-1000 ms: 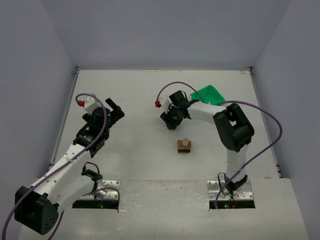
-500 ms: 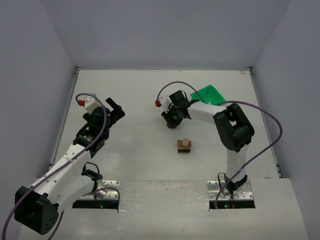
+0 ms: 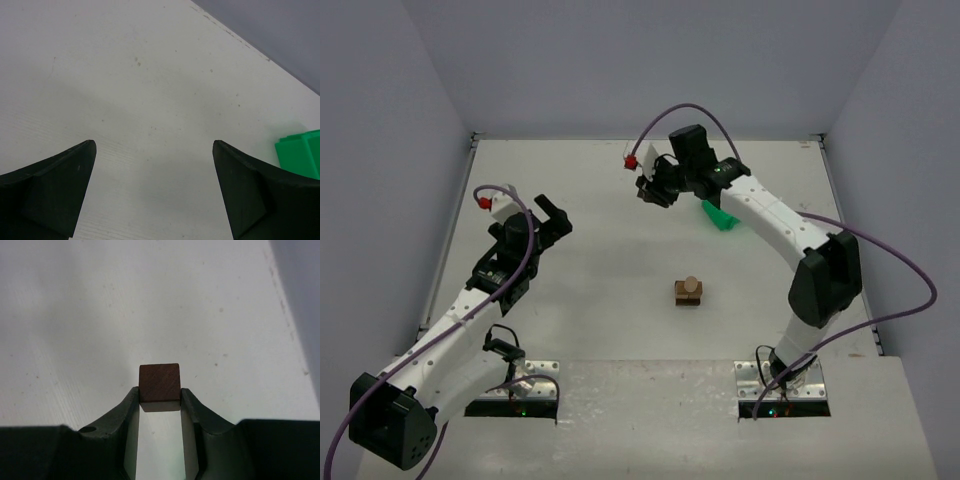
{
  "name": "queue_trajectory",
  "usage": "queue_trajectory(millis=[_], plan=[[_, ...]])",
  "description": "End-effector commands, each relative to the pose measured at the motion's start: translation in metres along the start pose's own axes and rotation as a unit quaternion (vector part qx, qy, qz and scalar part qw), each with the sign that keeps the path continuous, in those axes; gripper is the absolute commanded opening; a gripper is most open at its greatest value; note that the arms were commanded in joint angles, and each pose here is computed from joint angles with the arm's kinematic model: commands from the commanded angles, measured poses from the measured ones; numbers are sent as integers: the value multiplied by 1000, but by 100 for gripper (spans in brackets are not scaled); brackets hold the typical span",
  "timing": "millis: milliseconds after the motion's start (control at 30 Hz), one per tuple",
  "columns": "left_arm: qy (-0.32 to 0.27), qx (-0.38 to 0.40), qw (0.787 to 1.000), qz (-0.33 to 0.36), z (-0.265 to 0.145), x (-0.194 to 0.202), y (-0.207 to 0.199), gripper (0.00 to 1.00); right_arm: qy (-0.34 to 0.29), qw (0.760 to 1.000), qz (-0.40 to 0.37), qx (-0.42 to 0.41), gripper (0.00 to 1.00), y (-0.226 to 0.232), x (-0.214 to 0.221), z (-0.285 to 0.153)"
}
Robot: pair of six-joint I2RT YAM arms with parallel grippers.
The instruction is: Build the wood block tower
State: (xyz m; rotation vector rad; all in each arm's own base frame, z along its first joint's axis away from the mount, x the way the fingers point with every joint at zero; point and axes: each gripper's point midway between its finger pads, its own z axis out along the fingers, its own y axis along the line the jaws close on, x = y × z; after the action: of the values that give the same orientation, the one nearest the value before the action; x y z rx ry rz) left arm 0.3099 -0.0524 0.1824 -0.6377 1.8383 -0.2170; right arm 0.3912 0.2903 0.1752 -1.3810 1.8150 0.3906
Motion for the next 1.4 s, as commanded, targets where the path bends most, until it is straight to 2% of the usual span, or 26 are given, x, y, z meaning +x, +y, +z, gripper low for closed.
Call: queue_trajectory(millis=[0,100,167,267,300,433,600,867,1000,1367], plan=[[-21,23,1000,-1,0,-14,-10,100,-9,992,-91,-83,16,34,-15,-53],[-19,25,1000,2,1,-14,-11,100,20,984,-124,-128,17,60,8,-75],[-23,27,999,5,2,-15,-13,100,60,979,-111,-160,17,79,32,-89],[-27,7,1000,8,3,-18,-7,100,75,975,-102,-185,17,101,44,-114],[-30,4,1000,8,3,-21,-7,100,62,970,-117,-202,17,112,43,-124],[-40,5,999,8,2,-25,-8,100,61,959,-138,-239,18,133,58,-132],[-46,2,999,10,4,-26,-7,100,102,946,-102,-289,15,152,78,-132],[-47,-7,999,11,7,-29,-7,100,77,973,-98,-196,17,139,89,-107],[-42,-6,999,12,7,-28,-8,100,97,975,-73,-187,17,136,93,-105],[-40,-2,999,9,6,-28,-10,100,132,978,-77,-140,19,133,105,-94]])
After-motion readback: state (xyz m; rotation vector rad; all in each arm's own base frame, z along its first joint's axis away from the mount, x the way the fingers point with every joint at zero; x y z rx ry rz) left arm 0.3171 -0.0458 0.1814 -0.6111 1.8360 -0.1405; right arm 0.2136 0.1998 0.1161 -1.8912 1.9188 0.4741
